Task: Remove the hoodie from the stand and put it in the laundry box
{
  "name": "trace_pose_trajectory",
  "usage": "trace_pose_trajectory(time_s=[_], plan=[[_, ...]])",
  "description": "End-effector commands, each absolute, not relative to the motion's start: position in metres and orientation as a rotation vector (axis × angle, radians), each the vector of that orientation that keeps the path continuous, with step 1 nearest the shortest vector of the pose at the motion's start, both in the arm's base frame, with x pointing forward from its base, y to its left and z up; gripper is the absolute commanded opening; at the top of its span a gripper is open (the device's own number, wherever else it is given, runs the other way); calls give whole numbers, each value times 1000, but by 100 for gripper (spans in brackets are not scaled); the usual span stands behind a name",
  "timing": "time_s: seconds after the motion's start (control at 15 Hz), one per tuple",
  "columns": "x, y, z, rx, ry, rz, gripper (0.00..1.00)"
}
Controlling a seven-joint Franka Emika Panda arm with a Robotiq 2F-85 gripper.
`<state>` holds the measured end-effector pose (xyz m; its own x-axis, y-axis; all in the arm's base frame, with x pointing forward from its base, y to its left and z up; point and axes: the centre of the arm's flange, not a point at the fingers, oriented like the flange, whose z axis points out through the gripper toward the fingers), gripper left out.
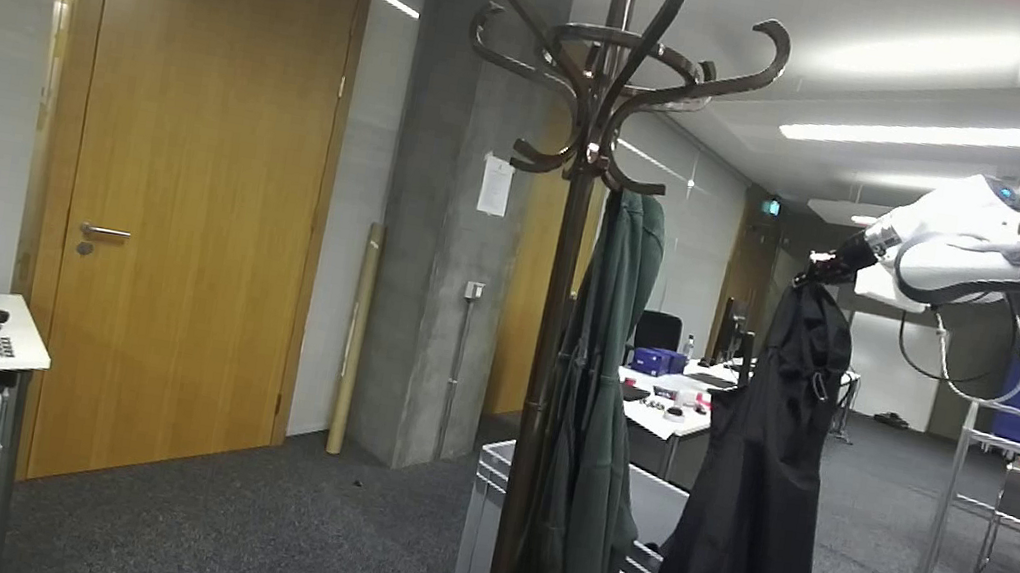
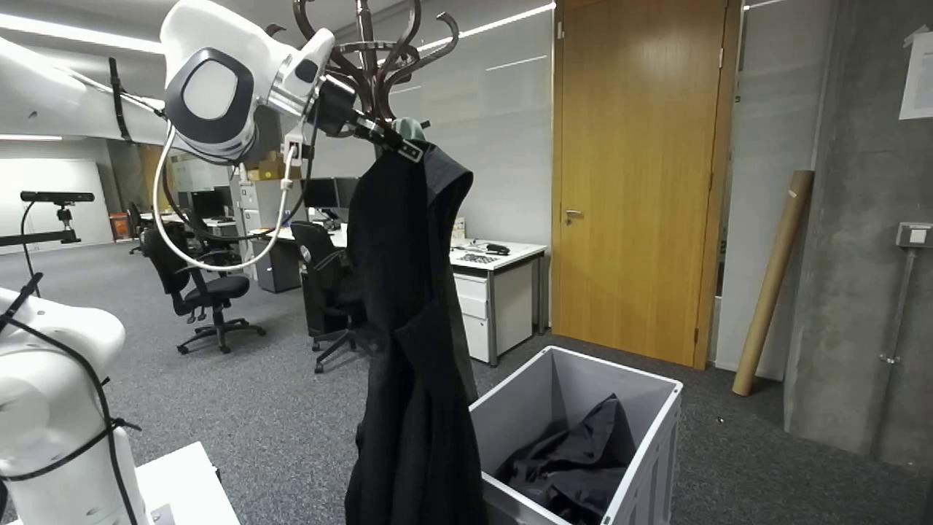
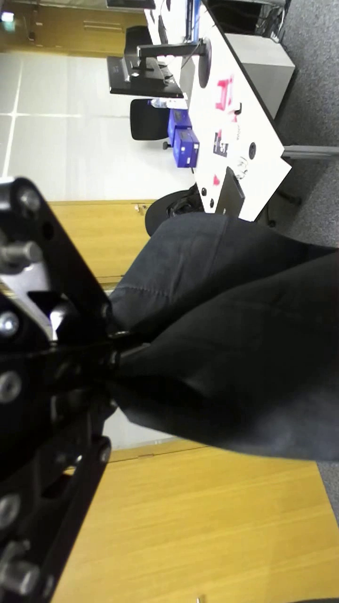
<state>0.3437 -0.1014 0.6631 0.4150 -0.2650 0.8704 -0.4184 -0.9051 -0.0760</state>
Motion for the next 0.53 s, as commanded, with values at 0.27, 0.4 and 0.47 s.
trace_pose_trajectory(time_s=[0.27, 0.4, 0.47], plan=[[396, -137, 706, 2361, -661, 1749, 1], [410, -157, 721, 2312, -729, 1794, 1], [416, -164, 727, 2291, -752, 1812, 1]])
